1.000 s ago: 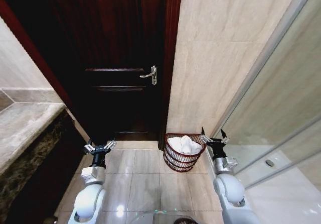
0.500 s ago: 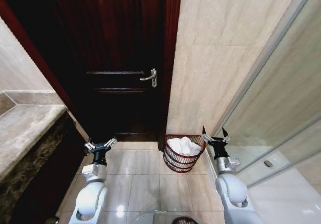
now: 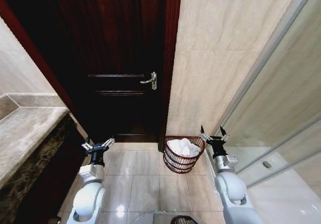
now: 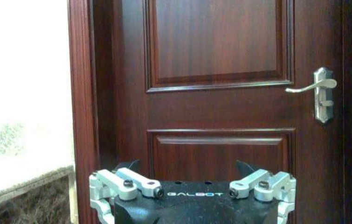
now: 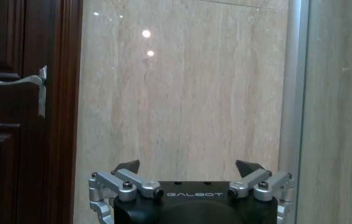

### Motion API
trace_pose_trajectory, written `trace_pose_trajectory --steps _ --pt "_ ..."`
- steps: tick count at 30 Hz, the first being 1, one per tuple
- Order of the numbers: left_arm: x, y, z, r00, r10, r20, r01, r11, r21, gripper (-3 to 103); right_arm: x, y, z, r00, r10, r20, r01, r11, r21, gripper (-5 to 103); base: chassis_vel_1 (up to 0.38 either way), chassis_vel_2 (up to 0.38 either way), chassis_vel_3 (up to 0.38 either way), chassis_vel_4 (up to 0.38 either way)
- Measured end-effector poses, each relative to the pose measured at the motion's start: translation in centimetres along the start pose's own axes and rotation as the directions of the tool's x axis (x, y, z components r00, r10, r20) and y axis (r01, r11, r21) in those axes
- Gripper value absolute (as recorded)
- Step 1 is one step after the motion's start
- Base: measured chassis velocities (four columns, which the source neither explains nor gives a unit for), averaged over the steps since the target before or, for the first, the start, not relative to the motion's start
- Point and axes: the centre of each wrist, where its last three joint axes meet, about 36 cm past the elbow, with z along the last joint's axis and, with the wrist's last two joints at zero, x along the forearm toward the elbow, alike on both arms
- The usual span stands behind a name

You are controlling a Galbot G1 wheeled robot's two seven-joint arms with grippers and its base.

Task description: Discard the used towel into the hamper.

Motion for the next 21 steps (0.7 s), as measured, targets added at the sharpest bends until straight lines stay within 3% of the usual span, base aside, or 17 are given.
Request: trace_pose_trajectory --steps 21 --pt "-0.39 -0.42 0.15 1.0 -0.011 -0.006 0.011 1.0 0.004 100 -0.33 0.2 -0.12 1.0 -0.004 0.008 0.004 1.0 -0.007 100 0.0 0.0 0.0 0.0"
